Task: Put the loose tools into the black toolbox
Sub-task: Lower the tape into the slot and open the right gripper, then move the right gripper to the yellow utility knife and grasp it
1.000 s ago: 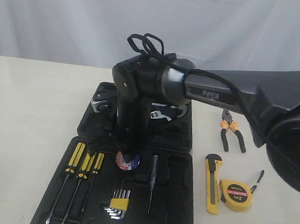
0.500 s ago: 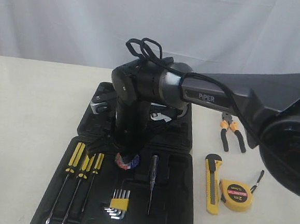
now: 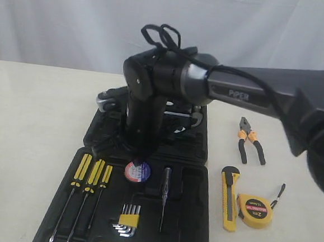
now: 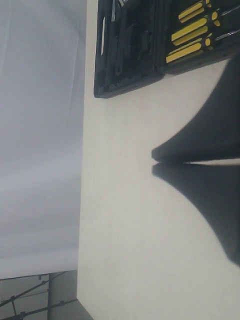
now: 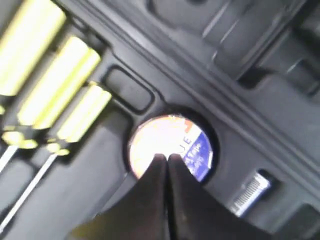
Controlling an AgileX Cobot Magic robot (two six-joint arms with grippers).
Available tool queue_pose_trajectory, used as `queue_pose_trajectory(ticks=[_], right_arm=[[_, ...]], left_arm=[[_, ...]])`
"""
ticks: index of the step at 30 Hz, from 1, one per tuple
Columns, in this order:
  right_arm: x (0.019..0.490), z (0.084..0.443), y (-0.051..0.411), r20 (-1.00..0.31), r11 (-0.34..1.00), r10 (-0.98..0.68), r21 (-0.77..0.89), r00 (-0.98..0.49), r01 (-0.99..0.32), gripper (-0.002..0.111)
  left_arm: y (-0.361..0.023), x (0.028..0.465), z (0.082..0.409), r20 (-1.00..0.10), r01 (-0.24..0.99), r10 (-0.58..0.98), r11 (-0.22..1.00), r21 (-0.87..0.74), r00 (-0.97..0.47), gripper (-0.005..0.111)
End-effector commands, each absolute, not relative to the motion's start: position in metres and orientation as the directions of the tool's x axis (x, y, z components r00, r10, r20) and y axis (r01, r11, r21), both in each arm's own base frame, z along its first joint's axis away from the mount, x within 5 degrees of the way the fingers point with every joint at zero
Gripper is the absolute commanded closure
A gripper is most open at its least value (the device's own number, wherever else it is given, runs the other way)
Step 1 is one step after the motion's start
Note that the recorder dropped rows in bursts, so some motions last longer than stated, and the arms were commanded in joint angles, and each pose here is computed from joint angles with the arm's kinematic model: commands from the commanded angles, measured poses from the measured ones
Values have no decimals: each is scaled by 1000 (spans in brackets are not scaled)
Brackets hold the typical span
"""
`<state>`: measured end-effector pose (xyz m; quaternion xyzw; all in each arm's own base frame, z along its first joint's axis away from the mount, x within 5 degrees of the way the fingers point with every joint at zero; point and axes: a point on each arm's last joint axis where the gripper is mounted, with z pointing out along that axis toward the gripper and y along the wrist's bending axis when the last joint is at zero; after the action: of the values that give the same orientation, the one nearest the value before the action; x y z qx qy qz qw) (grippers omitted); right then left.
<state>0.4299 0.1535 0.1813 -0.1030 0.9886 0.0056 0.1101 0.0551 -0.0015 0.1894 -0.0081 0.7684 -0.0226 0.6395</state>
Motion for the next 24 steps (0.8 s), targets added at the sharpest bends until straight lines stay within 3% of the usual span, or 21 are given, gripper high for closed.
queue_pose_trajectory(ticks=[1, 10, 15, 19, 24], right_arm=[[421, 226, 148, -291, 976, -214, -24, -933, -216, 109], [387, 289, 125, -281, 970, -229, -145, -932, -194, 109], [357, 314, 106, -347, 971, -200, -197, -916, -137, 109], [328, 319, 87, -363, 971, -175, -218, -915, -100, 109], [294, 317, 42, -348, 987, -32, -157, -937, 25, 109]], left_arm=[[-2, 55, 189, -982, 19, -43, 999, -47, -182, 107], [-2, 55, 189, -982, 19, -43, 999, -47, -182, 107], [-2, 55, 189, -982, 19, -43, 999, -47, -182, 107], [-2, 55, 189, -982, 19, -43, 999, -47, -182, 107], [-2, 55, 189, -982, 19, -43, 999, -47, -182, 107]])
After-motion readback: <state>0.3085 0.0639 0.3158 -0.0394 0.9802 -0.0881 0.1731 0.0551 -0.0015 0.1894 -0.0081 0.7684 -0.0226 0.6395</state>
